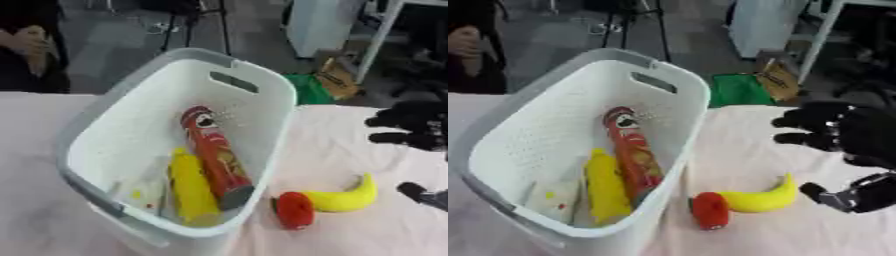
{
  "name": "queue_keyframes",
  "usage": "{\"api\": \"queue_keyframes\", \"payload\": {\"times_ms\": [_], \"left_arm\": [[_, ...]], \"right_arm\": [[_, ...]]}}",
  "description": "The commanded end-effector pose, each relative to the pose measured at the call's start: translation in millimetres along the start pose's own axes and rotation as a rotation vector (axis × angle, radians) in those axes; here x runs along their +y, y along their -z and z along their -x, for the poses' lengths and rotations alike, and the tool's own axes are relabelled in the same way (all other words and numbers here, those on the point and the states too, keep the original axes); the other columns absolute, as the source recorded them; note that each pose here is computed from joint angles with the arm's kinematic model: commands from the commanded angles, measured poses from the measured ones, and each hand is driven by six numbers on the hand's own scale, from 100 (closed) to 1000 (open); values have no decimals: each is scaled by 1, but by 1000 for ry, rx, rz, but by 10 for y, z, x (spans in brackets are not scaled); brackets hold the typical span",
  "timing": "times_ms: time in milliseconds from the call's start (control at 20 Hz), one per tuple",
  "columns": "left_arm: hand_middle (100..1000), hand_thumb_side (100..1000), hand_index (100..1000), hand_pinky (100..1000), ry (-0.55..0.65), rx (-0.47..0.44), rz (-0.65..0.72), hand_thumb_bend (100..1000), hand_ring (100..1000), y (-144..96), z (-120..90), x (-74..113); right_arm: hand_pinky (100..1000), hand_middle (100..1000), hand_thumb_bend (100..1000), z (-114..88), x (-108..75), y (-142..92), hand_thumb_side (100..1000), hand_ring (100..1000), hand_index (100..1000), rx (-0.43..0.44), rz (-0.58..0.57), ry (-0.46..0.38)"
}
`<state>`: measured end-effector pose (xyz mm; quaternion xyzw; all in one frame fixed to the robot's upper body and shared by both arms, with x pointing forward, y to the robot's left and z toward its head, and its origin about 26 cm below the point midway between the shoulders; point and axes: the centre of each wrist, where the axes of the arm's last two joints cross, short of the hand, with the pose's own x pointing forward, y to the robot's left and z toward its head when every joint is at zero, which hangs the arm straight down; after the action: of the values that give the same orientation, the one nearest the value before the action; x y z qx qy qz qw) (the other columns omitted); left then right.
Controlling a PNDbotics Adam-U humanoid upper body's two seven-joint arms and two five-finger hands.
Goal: Pick up objects on the table and place them in the box.
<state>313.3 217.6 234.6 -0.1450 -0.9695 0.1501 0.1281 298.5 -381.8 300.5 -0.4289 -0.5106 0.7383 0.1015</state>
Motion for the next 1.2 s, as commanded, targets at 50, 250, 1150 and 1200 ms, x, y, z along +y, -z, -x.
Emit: {"api": "queue_keyframes", "payload": {"times_ms": [50, 250, 1150, 1200], "left_arm": [[553, 906, 627, 570, -22, -22, 15, 100, 441, 51, -21, -58], [553, 906, 627, 570, -27, -21, 16, 100, 441, 50, -18, -67], [554, 906, 627, 572, -54, -18, 21, 100, 442, 64, -6, -121], [554, 906, 627, 572, -57, -19, 22, 100, 442, 67, -5, -129]], "right_arm": [[978, 1000, 254, 67, -70, -20, 789, 1000, 1000, 3, -13, -17], [983, 1000, 303, 72, -50, 12, 756, 1000, 1000, -7, -30, -16], [1000, 1000, 351, 173, 155, 118, 700, 1000, 1000, -55, -115, 50], [1000, 1000, 354, 175, 165, 127, 697, 1000, 1000, -62, -124, 57]]}}
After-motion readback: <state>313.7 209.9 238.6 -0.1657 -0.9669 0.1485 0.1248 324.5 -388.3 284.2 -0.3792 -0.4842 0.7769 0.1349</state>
